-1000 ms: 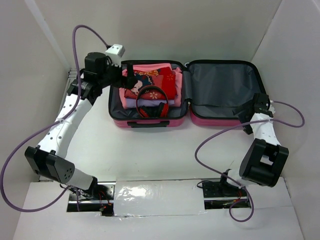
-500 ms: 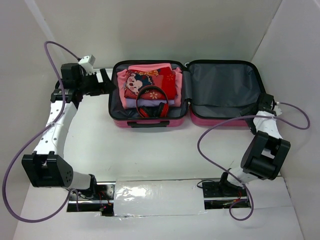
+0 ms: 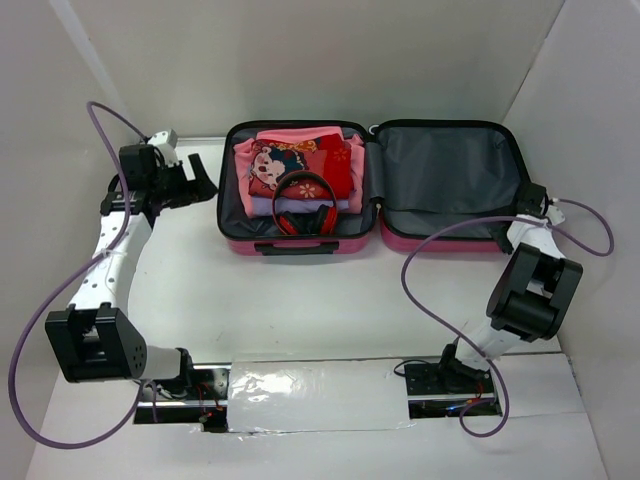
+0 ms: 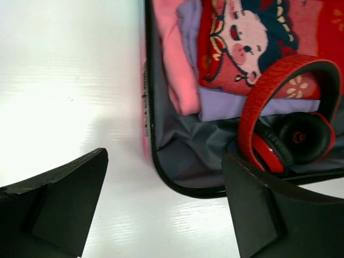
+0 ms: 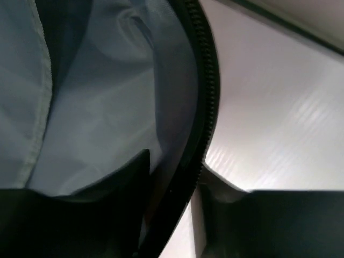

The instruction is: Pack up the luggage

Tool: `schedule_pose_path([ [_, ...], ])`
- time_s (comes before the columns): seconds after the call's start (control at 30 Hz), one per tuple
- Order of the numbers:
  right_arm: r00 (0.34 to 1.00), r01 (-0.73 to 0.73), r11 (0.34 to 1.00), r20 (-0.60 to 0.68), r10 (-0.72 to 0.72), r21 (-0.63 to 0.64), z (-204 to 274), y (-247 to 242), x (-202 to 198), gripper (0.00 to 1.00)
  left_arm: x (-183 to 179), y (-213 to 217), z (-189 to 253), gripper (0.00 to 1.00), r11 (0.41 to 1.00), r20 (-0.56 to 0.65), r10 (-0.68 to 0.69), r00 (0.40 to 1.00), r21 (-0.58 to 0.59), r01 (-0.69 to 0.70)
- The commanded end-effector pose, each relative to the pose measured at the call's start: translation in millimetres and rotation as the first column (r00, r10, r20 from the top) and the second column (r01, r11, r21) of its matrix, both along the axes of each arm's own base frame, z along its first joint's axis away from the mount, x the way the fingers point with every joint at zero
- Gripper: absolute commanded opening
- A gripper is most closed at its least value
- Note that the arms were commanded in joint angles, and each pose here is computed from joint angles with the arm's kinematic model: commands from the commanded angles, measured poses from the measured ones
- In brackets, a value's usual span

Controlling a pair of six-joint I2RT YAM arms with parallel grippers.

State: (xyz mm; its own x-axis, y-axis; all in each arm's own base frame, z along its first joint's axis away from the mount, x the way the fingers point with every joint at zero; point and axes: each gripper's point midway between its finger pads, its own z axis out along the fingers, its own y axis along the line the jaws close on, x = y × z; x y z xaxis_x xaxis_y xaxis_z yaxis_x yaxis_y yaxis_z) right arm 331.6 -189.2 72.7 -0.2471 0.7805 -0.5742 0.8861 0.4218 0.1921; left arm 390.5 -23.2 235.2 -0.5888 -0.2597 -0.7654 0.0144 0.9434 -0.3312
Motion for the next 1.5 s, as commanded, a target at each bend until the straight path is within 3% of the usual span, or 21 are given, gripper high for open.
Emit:
schedule_pose_path([
  [0.0,0.999,0.015,0.997,0.047,-0.012,-0.080,18,-20,14,0.27,-1,11,9,0.99,0.999,0.061,0.044,0.997,0.029,-0.046],
  [0.07,0.999,0.001,0.996,0.046,0.004,-0.094,26,-22,15,0.00,-3,20,-1,0.99,0.996,0.035,0.086,0.996,0.036,-0.087],
  [0.23,0.998,-0.013,0.979,0.054,0.025,-0.205,61,-13,26,0.00,-4,33,-26,0.99,0.985,-0.023,0.157,0.987,0.073,-0.155],
  [0.5,0.966,-0.037,0.895,0.212,0.146,-0.445,173,40,44,0.00,4,49,-76,0.99,0.968,-0.168,0.244,0.955,0.100,-0.230],
  [0.8,0.836,-0.129,0.782,0.357,0.417,-0.610,274,125,39,0.00,13,64,-107,0.97,0.956,-0.242,0.290,0.926,0.104,-0.273],
  [0.93,0.718,-0.228,0.710,0.377,0.585,-0.666,308,172,42,0.00,16,64,-113,0.97,0.955,-0.253,0.296,0.921,0.101,-0.279],
  [1.1,0.491,-0.405,0.592,0.381,0.783,-0.696,333,249,45,0.00,15,69,-129,0.97,0.946,-0.289,0.322,0.902,0.123,-0.299],
  [1.27,0.312,-0.481,0.513,0.408,0.858,-0.711,348,320,35,0.00,17,65,-141,0.94,0.952,-0.315,0.305,0.899,0.110,-0.284],
  [1.3,0.277,-0.492,0.486,0.400,0.874,-0.722,352,330,31,0.00,21,59,-143,0.91,0.963,-0.315,0.269,0.910,0.086,-0.255],
  [1.33,0.189,-0.512,0.434,0.396,0.899,-0.741,358,357,21,0.00,25,52,-139,0.90,0.975,-0.296,0.223,0.929,0.056,-0.217],
  [1.37,0.188,-0.512,0.434,0.396,0.899,-0.742,359,357,21,0.00,25,52,-139,0.90,0.975,-0.296,0.223,0.929,0.056,-0.216],
  [1.47,0.040,-0.544,0.335,0.376,0.926,-0.769,365,396,2,0.00,29,37,-141,0.86,0.991,-0.283,0.129,0.950,-0.002,-0.135],
])
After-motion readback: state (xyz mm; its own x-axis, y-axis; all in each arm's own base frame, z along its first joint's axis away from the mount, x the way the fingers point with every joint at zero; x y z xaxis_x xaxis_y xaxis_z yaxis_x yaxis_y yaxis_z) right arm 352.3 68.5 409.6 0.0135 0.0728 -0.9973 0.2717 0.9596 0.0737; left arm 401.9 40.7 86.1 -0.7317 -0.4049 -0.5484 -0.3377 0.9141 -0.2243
